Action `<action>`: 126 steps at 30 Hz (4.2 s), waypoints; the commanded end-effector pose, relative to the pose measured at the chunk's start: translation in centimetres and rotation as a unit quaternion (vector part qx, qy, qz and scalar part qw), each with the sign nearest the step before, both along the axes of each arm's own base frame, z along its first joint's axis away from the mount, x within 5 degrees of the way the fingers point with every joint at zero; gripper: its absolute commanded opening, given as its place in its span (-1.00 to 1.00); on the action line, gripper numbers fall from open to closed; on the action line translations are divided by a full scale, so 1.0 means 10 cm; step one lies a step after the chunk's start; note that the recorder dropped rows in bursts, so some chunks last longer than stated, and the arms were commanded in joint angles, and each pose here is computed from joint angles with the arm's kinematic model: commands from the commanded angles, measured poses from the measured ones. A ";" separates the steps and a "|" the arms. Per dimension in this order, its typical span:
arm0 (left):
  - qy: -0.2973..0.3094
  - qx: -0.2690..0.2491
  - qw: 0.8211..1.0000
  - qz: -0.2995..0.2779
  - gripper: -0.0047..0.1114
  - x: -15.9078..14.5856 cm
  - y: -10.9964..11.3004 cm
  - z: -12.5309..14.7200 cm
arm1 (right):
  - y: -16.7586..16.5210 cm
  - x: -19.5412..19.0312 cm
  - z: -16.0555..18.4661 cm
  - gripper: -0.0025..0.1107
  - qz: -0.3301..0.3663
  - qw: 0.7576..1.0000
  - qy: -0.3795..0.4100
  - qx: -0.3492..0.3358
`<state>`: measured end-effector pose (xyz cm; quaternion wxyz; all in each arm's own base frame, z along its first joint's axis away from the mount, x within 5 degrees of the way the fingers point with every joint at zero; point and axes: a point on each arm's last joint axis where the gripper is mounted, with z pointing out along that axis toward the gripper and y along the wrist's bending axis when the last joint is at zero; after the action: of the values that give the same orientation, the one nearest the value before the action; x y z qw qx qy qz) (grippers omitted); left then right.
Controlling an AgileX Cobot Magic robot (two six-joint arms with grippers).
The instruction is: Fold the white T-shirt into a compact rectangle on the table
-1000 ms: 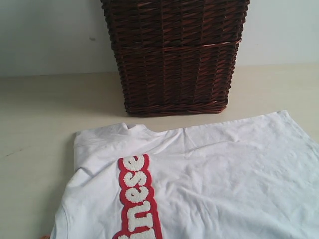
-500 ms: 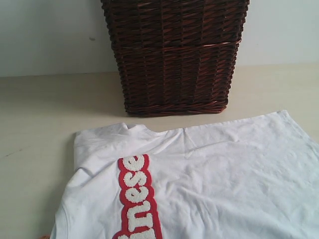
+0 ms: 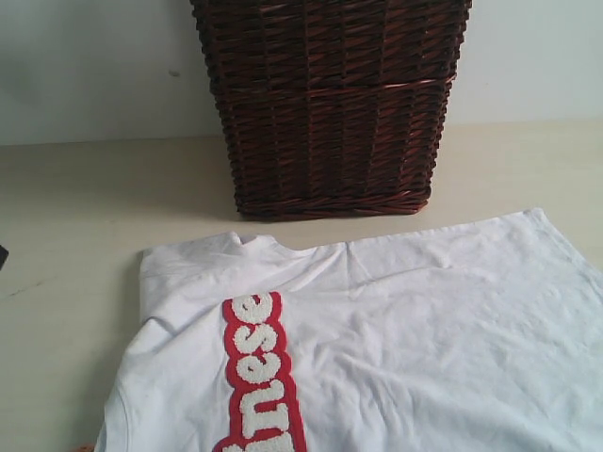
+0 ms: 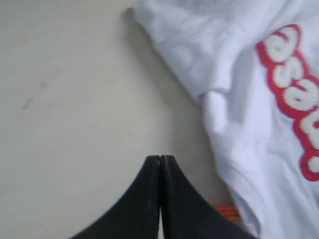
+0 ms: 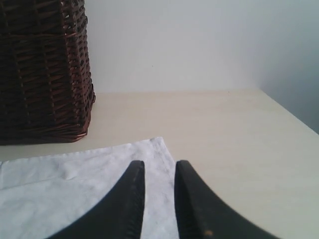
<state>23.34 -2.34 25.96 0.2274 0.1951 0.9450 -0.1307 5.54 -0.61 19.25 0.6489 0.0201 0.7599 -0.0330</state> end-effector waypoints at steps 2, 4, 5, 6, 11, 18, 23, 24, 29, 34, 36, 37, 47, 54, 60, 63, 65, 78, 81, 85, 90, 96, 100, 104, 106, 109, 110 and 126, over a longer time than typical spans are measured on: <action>-0.040 -0.059 0.995 -0.076 -0.92 0.12 -0.15 -0.01 | 0.00 0.00 -0.01 -0.55 0.002 1.000 -0.002 -0.003; -0.010 -0.086 0.994 -0.073 -0.92 0.17 -0.18 -0.11 | 0.00 0.00 -0.01 -0.55 0.002 1.000 -0.002 -0.003; 0.007 -0.101 0.992 -0.076 -0.92 0.17 -0.20 -0.14 | 0.00 0.00 -0.01 -0.55 0.002 1.000 -0.002 -0.003; 0.024 -0.116 0.990 -0.076 -0.92 0.17 -0.22 -0.17 | 0.00 0.00 -0.01 -0.55 0.002 1.000 -0.002 -0.003; 0.024 -0.122 0.990 -0.072 -0.92 0.25 -0.23 -0.26 | 0.00 0.00 -0.01 -0.55 0.002 1.000 -0.002 -0.003; -0.130 -0.062 0.986 -0.081 -0.76 0.52 -0.16 -0.25 | 0.00 0.00 -0.01 -0.55 0.002 1.000 -0.002 -0.003; -0.123 -0.127 0.983 -0.043 -0.30 0.63 -0.23 -0.35 | 0.00 0.00 -0.01 -0.55 0.002 1.000 -0.002 -0.003; -0.127 -0.124 0.983 -0.045 -0.22 0.68 -0.26 -0.42 | 0.00 0.00 -0.01 -0.55 0.002 1.000 -0.002 -0.003; -0.095 -0.019 0.987 -0.129 -0.25 0.85 -0.41 -0.89 | 0.00 0.00 -0.01 -0.55 0.002 1.000 -0.002 -0.003; -0.080 -0.018 0.985 -0.153 0.07 0.93 -0.48 -1.11 | 0.00 0.00 -0.01 -0.55 0.002 1.000 -0.002 -0.003; -0.089 -0.031 0.987 -0.131 0.30 0.97 -0.49 -1.13 | 0.00 0.00 -0.01 -0.55 0.002 1.000 -0.002 -0.003; -0.094 -0.037 0.987 -0.127 0.38 0.98 -0.51 -1.14 | 0.00 0.00 -0.01 -0.55 0.002 1.000 -0.002 -0.003; -0.081 -0.010 0.991 -0.110 0.27 1.02 -0.79 -1.50 | 0.00 0.00 -0.01 -0.55 0.002 1.000 -0.002 -0.003; -0.089 -0.025 0.993 -0.079 -0.91 1.07 -0.85 -1.47 | 0.00 0.00 -0.01 -0.55 0.002 1.000 -0.002 -0.003; -0.193 -0.065 0.957 -0.206 -0.92 1.03 -0.99 -0.81 | 0.00 0.00 -0.01 -0.55 0.002 1.000 -0.002 -0.003; -0.132 -0.156 0.886 -0.416 -0.92 0.63 -1.15 -0.72 | 0.00 0.00 -0.01 -0.55 0.002 1.000 -0.002 -0.003; -0.076 -0.196 0.848 -0.487 -0.92 0.43 -1.17 -0.76 | 0.00 0.00 -0.01 -0.55 0.002 1.000 -0.002 -0.003; 0.009 -0.128 0.863 -0.489 -0.04 0.09 -1.04 -1.23 | 0.00 0.00 -0.01 -0.55 0.002 1.000 -0.002 -0.003; -0.006 -0.135 0.868 -0.477 0.23 0.10 -1.05 -1.14 | 0.00 0.00 -0.01 -0.55 0.002 1.000 -0.002 -0.003; -0.050 -0.132 0.877 -0.459 0.31 0.17 -1.02 -0.81 | 0.00 0.00 -0.01 -0.55 0.002 1.000 -0.002 -0.003; -0.118 -0.135 0.891 -0.416 0.31 0.33 -0.96 -0.59 | 0.00 0.00 -0.01 -0.55 0.002 1.000 -0.002 -0.003; -0.079 -0.139 0.899 -0.407 0.31 0.40 -1.08 -0.92 | 0.00 0.00 -0.01 -0.55 0.002 1.000 -0.002 -0.003; -0.050 -0.126 0.909 -0.394 0.31 0.44 -1.19 -1.20 | 0.00 0.00 -0.01 -0.55 0.002 1.000 -0.002 -0.003; -0.020 -0.128 0.902 -0.411 0.27 0.37 -1.34 -1.39 | 0.00 0.00 -0.01 -0.55 0.002 1.000 -0.002 -0.003; -0.014 -0.129 0.898 -0.421 0.10 0.33 -1.40 -1.41 | 0.00 0.00 -0.01 -0.55 0.002 1.000 -0.002 -0.003; -0.015 -0.127 0.896 -0.426 -0.34 0.31 -1.44 -1.40 | 0.00 0.00 -0.01 -0.55 0.002 1.000 -0.002 -0.003; -0.018 -0.127 0.895 -0.426 -0.48 0.31 -1.44 -1.38 | 0.00 0.00 -0.01 -0.55 0.002 1.000 -0.002 -0.003; 0.077 -0.185 0.782 -0.590 -0.89 -0.09 -1.34 -1.13 | 0.00 0.00 -0.01 -0.55 0.002 1.000 -0.002 -0.003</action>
<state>22.77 -15.82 14.34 0.0745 0.6465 0.6311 -0.4221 5.54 -0.61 19.25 0.6489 0.0201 0.7599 -0.0330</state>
